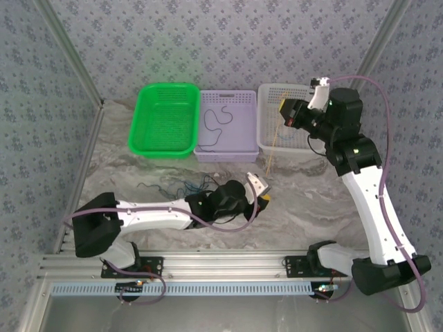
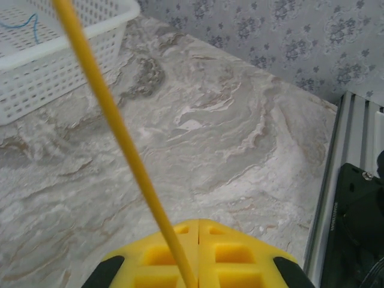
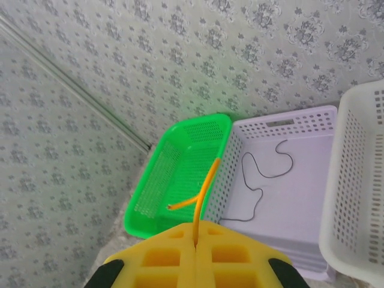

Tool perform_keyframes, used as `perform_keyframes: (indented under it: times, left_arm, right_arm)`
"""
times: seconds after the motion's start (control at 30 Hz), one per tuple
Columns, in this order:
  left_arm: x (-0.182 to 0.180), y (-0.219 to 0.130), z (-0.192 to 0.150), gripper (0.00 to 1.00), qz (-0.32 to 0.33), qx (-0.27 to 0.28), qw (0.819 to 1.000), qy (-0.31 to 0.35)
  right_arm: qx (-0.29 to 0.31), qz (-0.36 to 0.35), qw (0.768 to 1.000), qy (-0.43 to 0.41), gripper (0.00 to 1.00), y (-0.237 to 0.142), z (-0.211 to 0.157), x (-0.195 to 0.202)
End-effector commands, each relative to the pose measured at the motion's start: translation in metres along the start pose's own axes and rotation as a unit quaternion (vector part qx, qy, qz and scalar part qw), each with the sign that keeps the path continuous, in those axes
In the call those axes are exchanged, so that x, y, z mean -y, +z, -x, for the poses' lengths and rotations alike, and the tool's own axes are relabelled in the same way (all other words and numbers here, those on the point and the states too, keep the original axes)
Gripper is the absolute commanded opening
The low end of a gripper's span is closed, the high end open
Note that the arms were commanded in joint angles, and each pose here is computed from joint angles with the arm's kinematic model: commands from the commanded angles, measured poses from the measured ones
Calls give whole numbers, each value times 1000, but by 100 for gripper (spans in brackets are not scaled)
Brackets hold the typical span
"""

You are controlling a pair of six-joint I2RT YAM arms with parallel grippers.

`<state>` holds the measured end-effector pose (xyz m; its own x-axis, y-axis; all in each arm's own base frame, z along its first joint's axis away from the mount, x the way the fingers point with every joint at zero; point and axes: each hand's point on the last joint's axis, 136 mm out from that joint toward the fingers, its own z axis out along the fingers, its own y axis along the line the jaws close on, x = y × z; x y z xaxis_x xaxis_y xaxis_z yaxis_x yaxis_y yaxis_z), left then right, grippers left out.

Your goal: Untangle the cables

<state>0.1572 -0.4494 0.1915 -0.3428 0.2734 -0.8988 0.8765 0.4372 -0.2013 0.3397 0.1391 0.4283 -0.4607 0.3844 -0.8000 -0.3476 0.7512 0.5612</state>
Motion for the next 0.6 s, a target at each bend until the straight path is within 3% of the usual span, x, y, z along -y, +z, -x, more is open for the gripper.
perform_keyframes:
  times: [0.0,0.3,0.37,0.4,0.47,0.57]
  left_arm:
    - [13,7,-44,0,-13,-76,997,23]
    - [4,1,-24,3,23,-48,998,16]
    - [-6,-10,-15,29,49,-41,998,15]
    - [-9,-17,-9,38,60,-32,998,15]
    - [-16,-34,2,48,81,-14,997,15]
    - [-20,-64,22,53,93,17,995,18]
  right_arm:
    - [134,94,986,-13,0,-23,67,-41]
    - [115,97,989,3,0,-18,58,-40]
    - [94,96,991,0,0,-18,49,-42]
    - [85,95,992,-16,0,-17,44,-44]
    - [58,93,994,-27,0,-14,29,-45]
    - [27,80,996,-39,0,-8,10,-40]
